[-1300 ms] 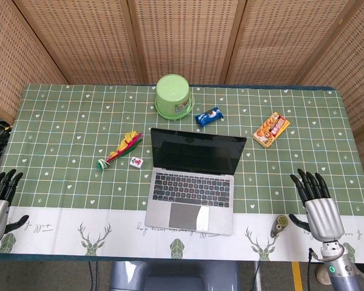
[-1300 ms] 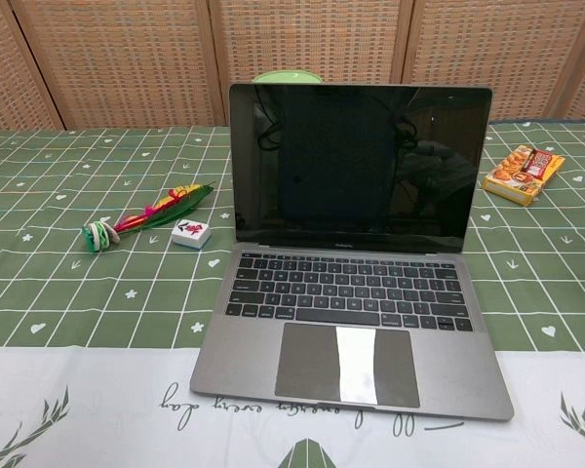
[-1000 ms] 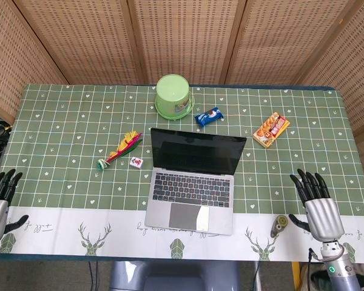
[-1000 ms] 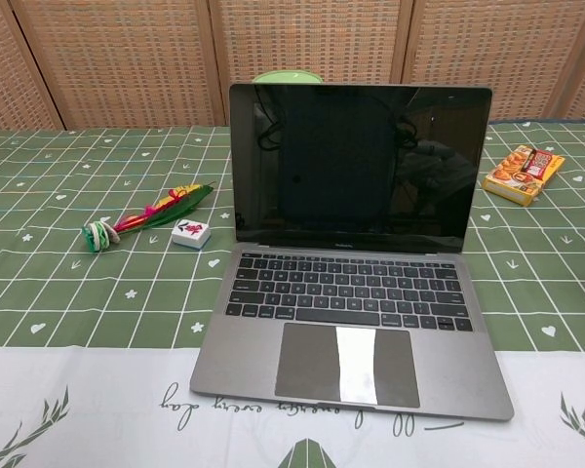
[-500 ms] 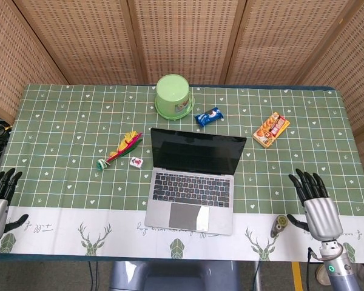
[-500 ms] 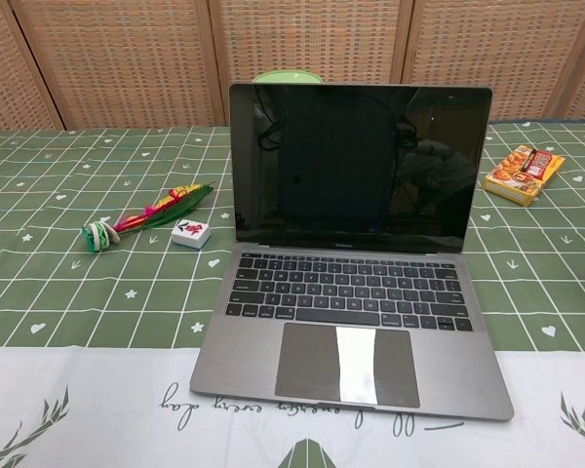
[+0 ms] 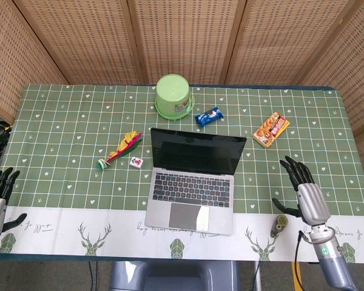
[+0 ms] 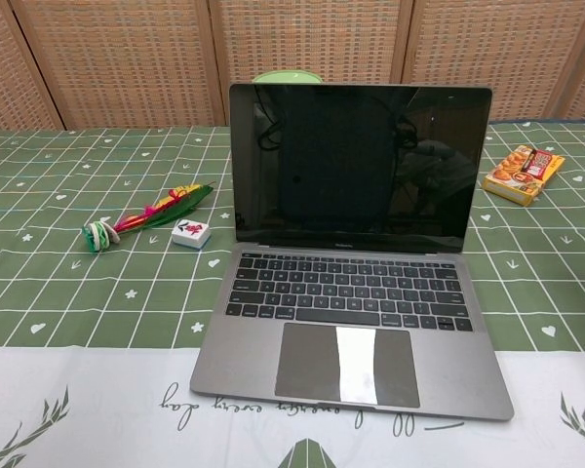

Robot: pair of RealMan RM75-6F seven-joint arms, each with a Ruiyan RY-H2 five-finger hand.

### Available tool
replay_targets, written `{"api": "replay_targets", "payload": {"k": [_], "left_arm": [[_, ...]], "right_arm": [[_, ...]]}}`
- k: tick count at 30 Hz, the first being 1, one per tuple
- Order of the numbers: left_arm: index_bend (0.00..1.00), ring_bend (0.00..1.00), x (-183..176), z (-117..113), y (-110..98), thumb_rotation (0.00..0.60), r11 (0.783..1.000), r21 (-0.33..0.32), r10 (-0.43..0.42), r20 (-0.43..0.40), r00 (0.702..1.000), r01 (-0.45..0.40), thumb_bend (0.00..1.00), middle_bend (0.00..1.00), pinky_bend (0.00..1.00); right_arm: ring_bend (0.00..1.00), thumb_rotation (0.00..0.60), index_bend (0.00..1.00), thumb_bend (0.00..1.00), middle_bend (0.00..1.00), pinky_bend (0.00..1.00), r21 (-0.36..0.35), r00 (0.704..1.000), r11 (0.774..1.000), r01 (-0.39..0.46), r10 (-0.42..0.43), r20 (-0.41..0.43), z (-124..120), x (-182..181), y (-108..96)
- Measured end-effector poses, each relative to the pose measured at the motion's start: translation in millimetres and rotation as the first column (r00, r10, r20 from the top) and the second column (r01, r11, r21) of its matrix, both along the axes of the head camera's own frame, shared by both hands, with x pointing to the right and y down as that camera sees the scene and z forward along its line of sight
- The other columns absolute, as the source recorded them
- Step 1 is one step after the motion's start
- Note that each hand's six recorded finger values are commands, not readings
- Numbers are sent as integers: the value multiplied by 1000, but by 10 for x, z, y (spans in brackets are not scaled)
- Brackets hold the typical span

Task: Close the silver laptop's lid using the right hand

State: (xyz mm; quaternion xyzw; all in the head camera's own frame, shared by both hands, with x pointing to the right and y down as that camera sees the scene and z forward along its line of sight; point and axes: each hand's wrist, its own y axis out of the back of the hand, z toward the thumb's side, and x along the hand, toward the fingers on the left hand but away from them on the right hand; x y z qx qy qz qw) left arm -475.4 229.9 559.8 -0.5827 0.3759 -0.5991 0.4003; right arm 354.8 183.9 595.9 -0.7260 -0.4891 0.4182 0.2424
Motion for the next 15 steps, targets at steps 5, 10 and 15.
{"api": "replay_targets", "payload": {"k": [5, 10, 15], "left_arm": [[0, 0, 8, -13, -6, 600, 1000, 3, 2, -3, 1000, -2, 0, 0, 0], [0, 0, 0, -49, -18, 600, 1000, 15, -2, -7, 1000, 2, 0, 0, 0], [0, 0, -19, -47, -28, 600, 1000, 14, -9, -6, 1000, 9, 0, 0, 0]], "right_arm": [[0, 600, 0, 505, 0, 0, -103, 980, 992, -71, 89, 180, 47, -124, -239], [0, 600, 0, 507, 0, 0, -216, 926, 968, -128, 194, 324, 106, -207, -456], [0, 600, 0, 507, 0, 0, -304, 877, 938, -166, 281, 390, 200, -257, -686]]}}
